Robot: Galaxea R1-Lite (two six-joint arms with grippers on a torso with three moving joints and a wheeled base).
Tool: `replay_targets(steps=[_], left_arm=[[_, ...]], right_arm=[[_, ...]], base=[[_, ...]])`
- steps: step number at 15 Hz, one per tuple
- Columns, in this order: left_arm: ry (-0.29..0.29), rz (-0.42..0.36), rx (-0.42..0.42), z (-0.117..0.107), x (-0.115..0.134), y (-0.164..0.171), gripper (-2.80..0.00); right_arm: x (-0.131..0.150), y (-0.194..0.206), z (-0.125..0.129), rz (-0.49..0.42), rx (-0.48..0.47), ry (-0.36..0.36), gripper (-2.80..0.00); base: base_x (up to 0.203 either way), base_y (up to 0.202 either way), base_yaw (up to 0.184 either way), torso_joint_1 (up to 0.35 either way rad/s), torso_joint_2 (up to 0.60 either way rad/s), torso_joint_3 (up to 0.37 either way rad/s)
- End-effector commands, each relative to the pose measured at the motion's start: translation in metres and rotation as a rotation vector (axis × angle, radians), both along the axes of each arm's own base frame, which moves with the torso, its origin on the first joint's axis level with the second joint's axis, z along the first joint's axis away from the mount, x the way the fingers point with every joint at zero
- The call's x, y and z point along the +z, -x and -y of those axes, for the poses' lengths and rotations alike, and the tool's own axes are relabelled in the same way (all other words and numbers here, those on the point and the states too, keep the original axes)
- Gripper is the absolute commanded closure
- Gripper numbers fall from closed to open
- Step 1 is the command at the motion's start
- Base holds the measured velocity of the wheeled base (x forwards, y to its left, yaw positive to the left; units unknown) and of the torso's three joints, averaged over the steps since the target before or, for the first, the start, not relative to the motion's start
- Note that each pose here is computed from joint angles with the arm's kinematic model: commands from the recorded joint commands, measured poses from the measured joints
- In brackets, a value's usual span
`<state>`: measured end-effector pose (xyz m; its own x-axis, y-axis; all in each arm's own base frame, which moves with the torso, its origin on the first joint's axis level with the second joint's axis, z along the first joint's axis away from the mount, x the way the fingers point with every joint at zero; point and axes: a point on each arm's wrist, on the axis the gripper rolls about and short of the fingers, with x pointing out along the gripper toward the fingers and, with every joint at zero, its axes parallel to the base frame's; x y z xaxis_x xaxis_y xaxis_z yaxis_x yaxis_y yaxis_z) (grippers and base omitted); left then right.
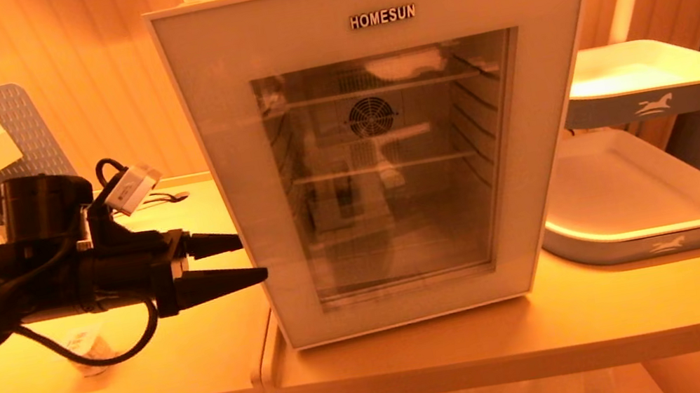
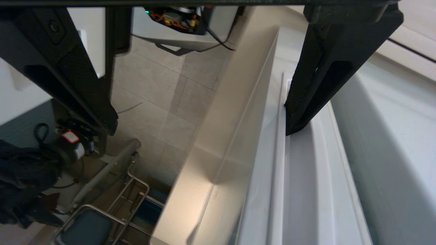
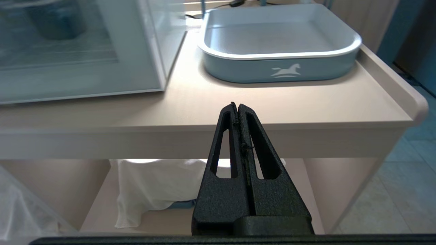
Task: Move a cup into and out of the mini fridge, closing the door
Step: Open the freezer door
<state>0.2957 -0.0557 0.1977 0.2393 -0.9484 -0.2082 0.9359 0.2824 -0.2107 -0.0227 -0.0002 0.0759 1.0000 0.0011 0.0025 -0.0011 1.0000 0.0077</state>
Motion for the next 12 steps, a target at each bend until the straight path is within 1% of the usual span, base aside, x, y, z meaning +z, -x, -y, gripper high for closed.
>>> replay_targets(steps=[1, 5, 6, 10, 12], left_arm=[[0.004, 0.039, -0.011, 0.001, 0.009, 0.014, -2.8], [0.004, 0.035, -0.038, 0.005, 0.008, 0.04, -2.8], [0.005, 0.047, -0.05, 0.006, 0.011, 0.05, -2.8], [0.011, 0.094, -0.12, 0.016, 0.02, 0.09, -2.8], [0.017, 0.119, -0.174, 0.025, 0.025, 0.109, -2.8]], right_arm=[[0.0, 0.0, 0.0, -0.001, 0.0, 0.0, 0.0], [0.0, 0.0, 0.0, -0.001, 0.0, 0.0, 0.0], [0.0, 0.0, 0.0, -0.001, 0.0, 0.0, 0.0], [0.0, 0.0, 0.0, -0.001, 0.0, 0.0, 0.0], [0.0, 0.0, 0.0, -0.001, 0.0, 0.0, 0.0]], base=[[0.0, 0.0, 0.0, 0.0, 0.0, 0.0], [0.0, 0.0, 0.0, 0.0, 0.0, 0.0], [0.0, 0.0, 0.0, 0.0, 0.0, 0.0], [0.0, 0.0, 0.0, 0.0, 0.0, 0.0], [0.0, 0.0, 0.0, 0.0, 0.0, 0.0]])
